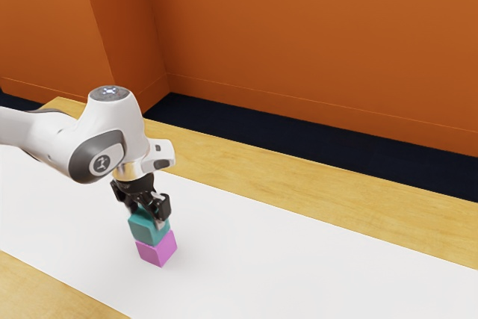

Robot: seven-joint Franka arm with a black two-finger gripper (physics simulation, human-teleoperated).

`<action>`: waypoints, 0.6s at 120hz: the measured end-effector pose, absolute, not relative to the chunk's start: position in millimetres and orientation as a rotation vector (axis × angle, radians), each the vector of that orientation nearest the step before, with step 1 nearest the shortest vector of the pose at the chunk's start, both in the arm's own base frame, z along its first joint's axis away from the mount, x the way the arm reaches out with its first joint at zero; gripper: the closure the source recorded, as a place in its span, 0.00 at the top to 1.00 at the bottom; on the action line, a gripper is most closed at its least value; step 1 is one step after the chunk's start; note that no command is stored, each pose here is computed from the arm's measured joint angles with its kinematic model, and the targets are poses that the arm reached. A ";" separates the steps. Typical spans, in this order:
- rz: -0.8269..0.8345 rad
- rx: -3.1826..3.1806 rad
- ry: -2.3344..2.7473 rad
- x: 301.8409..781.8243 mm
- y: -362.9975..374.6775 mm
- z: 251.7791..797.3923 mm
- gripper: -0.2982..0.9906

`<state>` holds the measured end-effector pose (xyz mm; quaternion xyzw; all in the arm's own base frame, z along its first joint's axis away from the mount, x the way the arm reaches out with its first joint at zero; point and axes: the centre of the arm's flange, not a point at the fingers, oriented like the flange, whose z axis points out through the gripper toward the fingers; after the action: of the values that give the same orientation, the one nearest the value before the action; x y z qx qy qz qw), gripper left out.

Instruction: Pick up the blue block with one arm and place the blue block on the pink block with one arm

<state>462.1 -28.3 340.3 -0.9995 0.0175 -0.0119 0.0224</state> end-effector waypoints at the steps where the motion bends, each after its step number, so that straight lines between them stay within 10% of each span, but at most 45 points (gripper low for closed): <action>1: -0.037 -3.096 0.056 462.1 -28.3 340.3 0.64; 28: -0.133 -3.101 0.093 472.7 -26.3 372.4 0.71; 72: -0.293 -3.192 -0.185 528.3 38.2 568.2 0.74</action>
<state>528.3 38.2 568.2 -0.9936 -0.0575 -0.0912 -0.0344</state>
